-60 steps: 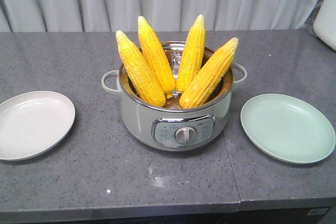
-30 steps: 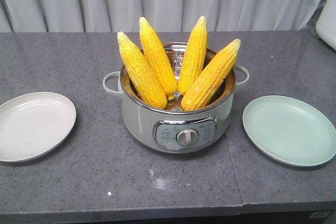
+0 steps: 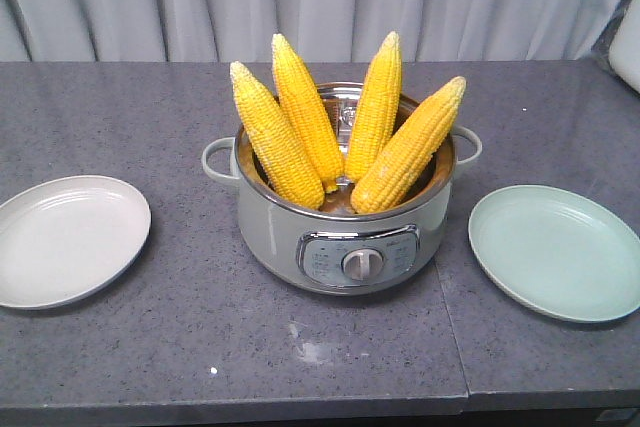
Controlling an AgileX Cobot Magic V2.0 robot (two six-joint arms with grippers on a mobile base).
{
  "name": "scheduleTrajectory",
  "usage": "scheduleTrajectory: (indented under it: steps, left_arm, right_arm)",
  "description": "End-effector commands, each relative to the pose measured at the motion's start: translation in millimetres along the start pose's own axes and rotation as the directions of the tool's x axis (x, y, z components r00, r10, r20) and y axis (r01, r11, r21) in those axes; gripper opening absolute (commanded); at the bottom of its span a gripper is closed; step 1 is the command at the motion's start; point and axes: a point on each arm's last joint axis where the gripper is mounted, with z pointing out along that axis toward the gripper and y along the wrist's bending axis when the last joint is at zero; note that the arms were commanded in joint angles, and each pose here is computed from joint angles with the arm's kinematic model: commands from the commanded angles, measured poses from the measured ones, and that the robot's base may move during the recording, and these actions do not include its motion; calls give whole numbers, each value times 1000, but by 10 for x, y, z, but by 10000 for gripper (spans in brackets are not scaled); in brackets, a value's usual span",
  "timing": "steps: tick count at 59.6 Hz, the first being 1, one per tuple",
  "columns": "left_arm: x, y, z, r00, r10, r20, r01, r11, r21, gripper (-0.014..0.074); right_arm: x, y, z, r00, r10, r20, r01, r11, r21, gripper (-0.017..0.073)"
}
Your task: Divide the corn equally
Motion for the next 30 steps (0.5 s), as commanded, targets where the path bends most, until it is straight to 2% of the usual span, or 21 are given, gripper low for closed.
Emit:
scheduleTrajectory:
  steps: [1, 30]
  left_arm:
    - [-156, -24, -29, 993, -19, 117, 17, 1000, 17, -6]
    - [-156, -24, -29, 993, -19, 117, 17, 1000, 17, -6]
  right_arm:
    - [-5, 14, 4, 998, -18, 58, 19, 1000, -18, -2]
    - [-5, 14, 4, 998, -18, 58, 19, 1000, -18, -2]
